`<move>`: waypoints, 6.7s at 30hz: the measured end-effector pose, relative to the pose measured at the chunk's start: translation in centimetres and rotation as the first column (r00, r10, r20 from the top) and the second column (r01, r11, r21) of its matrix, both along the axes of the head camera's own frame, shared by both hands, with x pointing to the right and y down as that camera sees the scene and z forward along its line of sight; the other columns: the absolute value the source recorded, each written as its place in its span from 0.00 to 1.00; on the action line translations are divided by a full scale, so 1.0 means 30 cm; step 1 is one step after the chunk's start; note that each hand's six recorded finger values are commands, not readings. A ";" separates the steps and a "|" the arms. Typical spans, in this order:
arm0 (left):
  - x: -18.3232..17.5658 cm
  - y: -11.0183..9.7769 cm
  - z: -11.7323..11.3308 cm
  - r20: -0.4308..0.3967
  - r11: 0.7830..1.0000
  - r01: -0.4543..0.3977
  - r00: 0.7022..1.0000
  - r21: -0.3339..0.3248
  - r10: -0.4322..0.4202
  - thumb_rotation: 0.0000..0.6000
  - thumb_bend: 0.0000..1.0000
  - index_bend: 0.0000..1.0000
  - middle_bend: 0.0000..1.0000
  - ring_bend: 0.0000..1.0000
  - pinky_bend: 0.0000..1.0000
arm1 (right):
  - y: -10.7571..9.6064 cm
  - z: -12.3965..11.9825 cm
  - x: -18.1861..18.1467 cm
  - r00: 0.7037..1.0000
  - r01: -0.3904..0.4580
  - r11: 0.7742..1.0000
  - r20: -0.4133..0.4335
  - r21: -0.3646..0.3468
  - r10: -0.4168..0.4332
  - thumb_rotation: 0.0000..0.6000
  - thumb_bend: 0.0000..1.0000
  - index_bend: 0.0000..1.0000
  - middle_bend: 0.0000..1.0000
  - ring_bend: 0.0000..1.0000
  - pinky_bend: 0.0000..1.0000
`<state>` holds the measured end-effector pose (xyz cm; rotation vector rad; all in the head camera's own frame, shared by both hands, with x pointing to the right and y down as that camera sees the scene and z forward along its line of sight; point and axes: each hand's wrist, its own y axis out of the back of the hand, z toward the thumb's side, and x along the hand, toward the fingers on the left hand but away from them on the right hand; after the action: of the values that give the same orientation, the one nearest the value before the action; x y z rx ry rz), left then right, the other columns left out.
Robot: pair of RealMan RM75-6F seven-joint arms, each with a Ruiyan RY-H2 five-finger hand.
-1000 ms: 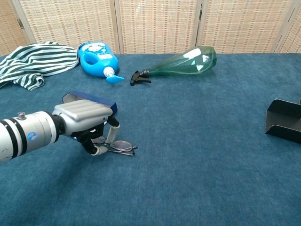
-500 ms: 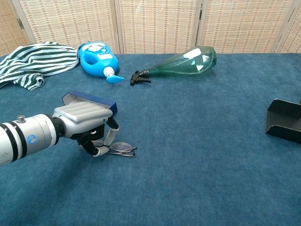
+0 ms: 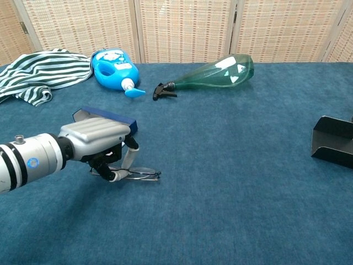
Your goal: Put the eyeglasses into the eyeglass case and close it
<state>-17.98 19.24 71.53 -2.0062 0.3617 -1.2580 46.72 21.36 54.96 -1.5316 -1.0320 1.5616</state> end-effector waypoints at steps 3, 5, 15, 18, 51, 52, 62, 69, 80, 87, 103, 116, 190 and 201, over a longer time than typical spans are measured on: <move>-0.012 -0.014 -0.017 -0.008 1.000 0.006 1.000 0.011 -0.006 1.00 0.50 0.70 1.00 1.00 1.00 | -0.003 -0.002 0.000 1.000 0.001 1.000 0.000 0.002 -0.001 1.00 0.28 0.10 0.26 0.22 0.21; -0.026 -0.030 -0.032 -0.010 1.000 0.005 1.000 0.024 -0.005 1.00 0.50 0.70 1.00 1.00 1.00 | -0.004 -0.003 0.000 1.000 0.002 1.000 0.000 0.004 -0.002 1.00 0.28 0.10 0.26 0.22 0.21; -0.128 -0.115 -0.055 0.002 0.998 0.023 1.000 0.056 -0.023 1.00 0.50 0.70 1.00 1.00 1.00 | -0.002 0.007 -0.004 1.000 0.002 1.000 0.006 -0.003 -0.002 1.00 0.28 0.10 0.26 0.22 0.21; -0.156 -0.136 -0.050 0.011 0.998 0.031 0.999 0.060 -0.032 1.00 0.50 0.70 1.00 1.00 1.00 | -0.003 0.004 -0.007 1.000 0.005 1.000 0.006 0.000 -0.005 1.00 0.28 0.10 0.26 0.22 0.21; -0.298 -0.305 0.080 0.049 0.989 0.132 0.990 0.062 -0.135 1.00 0.49 0.68 1.00 1.00 1.00 | 0.018 -0.034 -0.009 1.000 -0.008 1.000 -0.018 0.018 0.009 1.00 0.28 0.10 0.27 0.22 0.21; -0.295 -0.306 0.084 0.050 0.990 0.130 0.990 0.062 -0.133 1.00 0.49 0.68 1.00 1.00 1.00 | 0.018 -0.034 -0.009 1.000 -0.008 1.000 -0.018 0.018 0.009 1.00 0.28 0.10 0.27 0.22 0.21; -0.300 -0.315 0.122 0.075 0.988 0.133 0.988 0.074 -0.138 1.00 0.40 0.50 1.00 1.00 1.00 | 0.018 -0.034 -0.009 1.000 -0.010 1.000 -0.020 0.017 0.010 1.00 0.28 0.10 0.27 0.22 0.21; -0.316 -0.327 0.119 0.081 0.981 0.155 0.983 0.117 -0.165 1.00 0.27 0.30 1.00 1.00 1.00 | 0.015 -0.032 -0.008 1.000 -0.010 1.000 -0.020 0.015 0.010 1.00 0.28 0.10 0.27 0.22 0.21; -0.349 -0.320 0.097 0.108 0.971 0.184 0.974 0.151 -0.201 1.00 0.23 0.15 0.99 1.00 1.00 | 0.006 -0.029 -0.016 1.000 -0.001 1.000 -0.015 0.017 0.001 1.00 0.28 0.10 0.27 0.22 0.21; -0.436 -0.311 0.035 0.116 0.957 0.228 0.961 0.181 -0.251 1.00 0.23 0.12 0.99 1.00 1.00 | 0.005 -0.025 -0.016 1.000 0.001 1.000 -0.011 0.015 -0.001 1.00 0.28 0.10 0.27 0.22 0.21; -0.462 -0.332 0.095 0.229 0.962 0.184 0.946 0.200 -0.229 1.00 0.23 0.05 0.99 1.00 1.00 | 0.010 -0.025 -0.014 1.000 -0.001 1.000 -0.007 0.017 0.001 1.00 0.28 0.10 0.27 0.23 0.21; -0.372 -0.365 0.120 0.222 0.963 0.160 0.953 0.215 -0.208 1.00 0.23 0.05 0.99 1.00 1.00 | 0.020 -0.033 0.004 1.000 -0.018 1.000 -0.012 0.020 0.018 1.00 0.28 0.10 0.27 0.23 0.21; -0.240 -0.395 0.123 0.225 0.965 0.220 0.942 0.143 -0.249 1.00 0.23 0.00 0.98 0.99 1.00 | 0.030 -0.031 0.026 1.000 -0.031 0.999 -0.003 0.020 0.031 1.00 0.28 0.10 0.27 0.23 0.21; -0.260 -0.339 0.018 0.138 0.964 0.162 0.972 0.209 -0.193 1.00 0.23 0.05 0.97 0.97 1.00 | 0.026 -0.029 0.020 1.000 -0.023 1.000 -0.004 0.019 0.023 1.00 0.28 0.10 0.27 0.23 0.21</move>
<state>-25.78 9.08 72.06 -1.7255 0.5764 -1.4224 47.32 22.14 54.11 -1.5087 -1.0626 1.5659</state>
